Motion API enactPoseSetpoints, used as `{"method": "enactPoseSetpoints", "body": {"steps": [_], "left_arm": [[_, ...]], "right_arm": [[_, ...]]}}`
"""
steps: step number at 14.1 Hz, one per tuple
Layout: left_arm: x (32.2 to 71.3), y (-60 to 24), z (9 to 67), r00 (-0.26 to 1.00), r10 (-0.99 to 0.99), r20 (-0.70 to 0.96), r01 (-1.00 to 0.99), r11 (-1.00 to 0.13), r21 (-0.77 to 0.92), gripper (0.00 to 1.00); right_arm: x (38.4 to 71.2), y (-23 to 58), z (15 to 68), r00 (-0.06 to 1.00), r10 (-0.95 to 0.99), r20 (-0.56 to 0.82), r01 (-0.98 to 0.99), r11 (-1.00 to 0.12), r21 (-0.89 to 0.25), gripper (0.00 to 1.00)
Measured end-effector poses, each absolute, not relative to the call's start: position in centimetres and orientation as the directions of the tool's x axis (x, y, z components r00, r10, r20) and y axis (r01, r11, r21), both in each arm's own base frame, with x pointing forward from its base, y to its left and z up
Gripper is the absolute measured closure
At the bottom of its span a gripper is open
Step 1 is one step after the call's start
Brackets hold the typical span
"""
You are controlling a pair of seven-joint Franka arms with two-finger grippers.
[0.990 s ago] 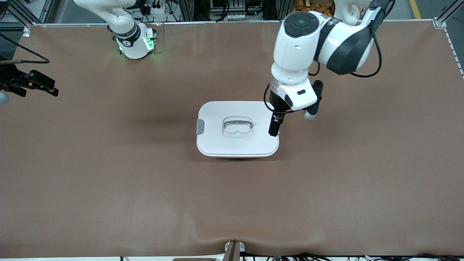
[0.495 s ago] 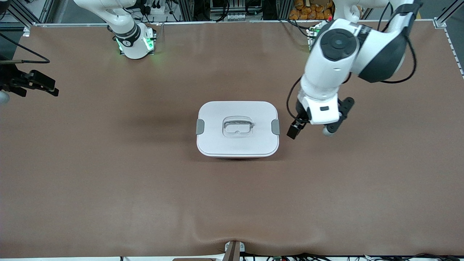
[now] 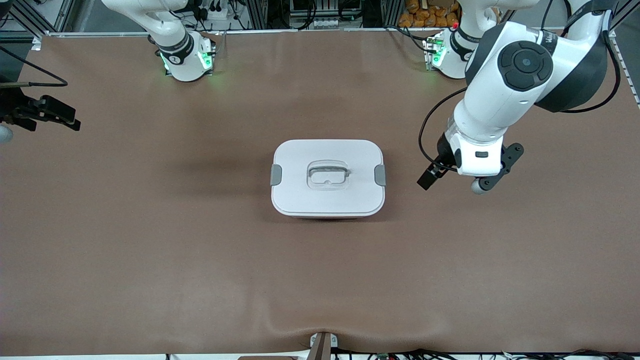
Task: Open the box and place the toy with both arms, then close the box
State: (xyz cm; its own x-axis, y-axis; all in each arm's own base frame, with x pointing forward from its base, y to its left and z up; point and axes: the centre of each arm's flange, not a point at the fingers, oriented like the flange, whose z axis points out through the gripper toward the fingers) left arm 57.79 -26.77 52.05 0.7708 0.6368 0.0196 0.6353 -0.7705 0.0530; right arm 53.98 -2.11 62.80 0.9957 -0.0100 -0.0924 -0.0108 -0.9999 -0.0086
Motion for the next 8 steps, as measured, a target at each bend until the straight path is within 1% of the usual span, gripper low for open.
{"method": "enactPoseSetpoints", "body": {"steps": [3,8], "left_arm": [[58.2,-25.1,53.4,0.859,0.512,0.017,0.512,-0.859,0.022,0.00],[60.7,-18.0,55.8,0.948,0.315,0.042,0.314,-0.949,0.024,0.00]], "right_arm": [[54.0,-2.1,62.8,0.996,-0.010,-0.092,-0.011,-1.000,-0.011,0.00],[54.0,-2.4,63.0,0.996,-0.016,-0.087,-0.018,-1.000,-0.016,0.00]]}}
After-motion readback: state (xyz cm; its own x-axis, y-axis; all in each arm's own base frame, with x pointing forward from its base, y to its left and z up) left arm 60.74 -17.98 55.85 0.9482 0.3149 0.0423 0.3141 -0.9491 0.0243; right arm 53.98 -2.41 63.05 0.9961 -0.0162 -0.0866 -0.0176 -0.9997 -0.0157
